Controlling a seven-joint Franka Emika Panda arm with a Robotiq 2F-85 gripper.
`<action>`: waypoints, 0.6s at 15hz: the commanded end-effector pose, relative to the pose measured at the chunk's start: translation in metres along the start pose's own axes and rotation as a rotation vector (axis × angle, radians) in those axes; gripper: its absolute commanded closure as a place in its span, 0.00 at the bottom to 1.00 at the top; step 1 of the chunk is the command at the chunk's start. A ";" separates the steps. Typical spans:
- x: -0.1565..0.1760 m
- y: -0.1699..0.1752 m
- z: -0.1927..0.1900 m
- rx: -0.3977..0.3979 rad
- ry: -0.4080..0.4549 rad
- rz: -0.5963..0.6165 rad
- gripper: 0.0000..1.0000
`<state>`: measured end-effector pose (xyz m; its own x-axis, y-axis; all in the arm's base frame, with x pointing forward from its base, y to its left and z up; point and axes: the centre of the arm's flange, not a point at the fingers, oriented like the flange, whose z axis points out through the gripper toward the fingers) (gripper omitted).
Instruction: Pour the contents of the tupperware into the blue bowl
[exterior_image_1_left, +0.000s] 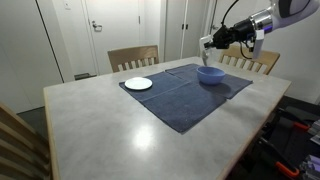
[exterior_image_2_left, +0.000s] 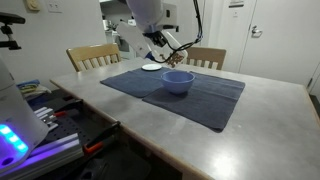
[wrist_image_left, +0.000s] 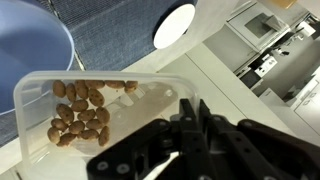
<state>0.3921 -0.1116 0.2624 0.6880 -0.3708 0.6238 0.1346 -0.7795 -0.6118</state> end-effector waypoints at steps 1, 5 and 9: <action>-0.011 0.006 -0.007 0.020 0.056 0.004 0.98; -0.016 0.011 -0.011 0.032 0.078 0.018 0.98; -0.020 0.014 -0.013 0.046 0.096 0.015 0.98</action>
<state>0.3790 -0.1196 0.2541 0.6580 -0.4193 0.6255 0.1320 -0.7535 -0.6440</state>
